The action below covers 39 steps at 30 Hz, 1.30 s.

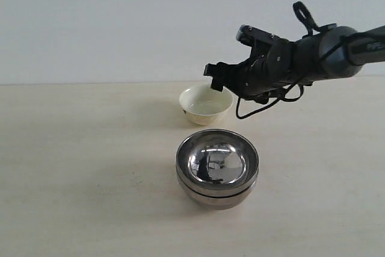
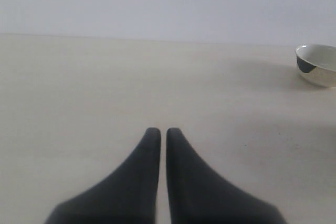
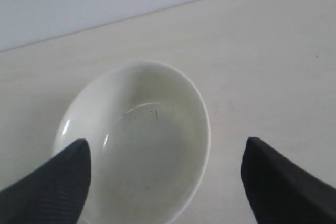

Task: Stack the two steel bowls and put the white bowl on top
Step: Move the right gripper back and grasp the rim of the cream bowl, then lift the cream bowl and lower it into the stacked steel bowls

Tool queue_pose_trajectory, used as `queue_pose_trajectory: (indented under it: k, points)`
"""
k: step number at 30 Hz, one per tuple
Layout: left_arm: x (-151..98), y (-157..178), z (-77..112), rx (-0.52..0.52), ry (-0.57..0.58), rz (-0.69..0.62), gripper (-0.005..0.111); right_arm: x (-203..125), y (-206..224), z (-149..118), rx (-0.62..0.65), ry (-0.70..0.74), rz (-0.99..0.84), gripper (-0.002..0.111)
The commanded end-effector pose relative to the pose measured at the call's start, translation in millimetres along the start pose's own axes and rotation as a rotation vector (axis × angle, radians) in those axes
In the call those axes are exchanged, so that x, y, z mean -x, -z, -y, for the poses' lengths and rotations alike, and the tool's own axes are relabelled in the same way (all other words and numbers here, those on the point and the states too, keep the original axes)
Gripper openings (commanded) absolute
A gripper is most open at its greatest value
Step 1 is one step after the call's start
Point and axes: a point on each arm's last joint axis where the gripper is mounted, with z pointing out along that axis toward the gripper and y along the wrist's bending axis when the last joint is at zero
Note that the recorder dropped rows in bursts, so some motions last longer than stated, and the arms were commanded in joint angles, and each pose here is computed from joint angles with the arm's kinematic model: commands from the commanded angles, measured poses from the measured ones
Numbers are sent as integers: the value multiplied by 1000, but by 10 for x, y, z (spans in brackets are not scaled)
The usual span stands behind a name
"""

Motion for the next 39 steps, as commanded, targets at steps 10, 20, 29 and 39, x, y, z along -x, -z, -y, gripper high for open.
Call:
queue_pose_trajectory:
  k: [10,20,29,39]
  points:
    - [-2,-1,2,-5,4,7,4,-60,-507,71,-16,-15,-91,63]
    - [-2,-1,2,-5,4,7,4,-76,-536,86,-16,17,-83,0]
    - [-2,-1,2,-5,4,7,4,267,-84,-153,32,53,-57,0]
    - [-2,-1,2,-5,4,7,4,540,1104,-451,90,220,-159,0]
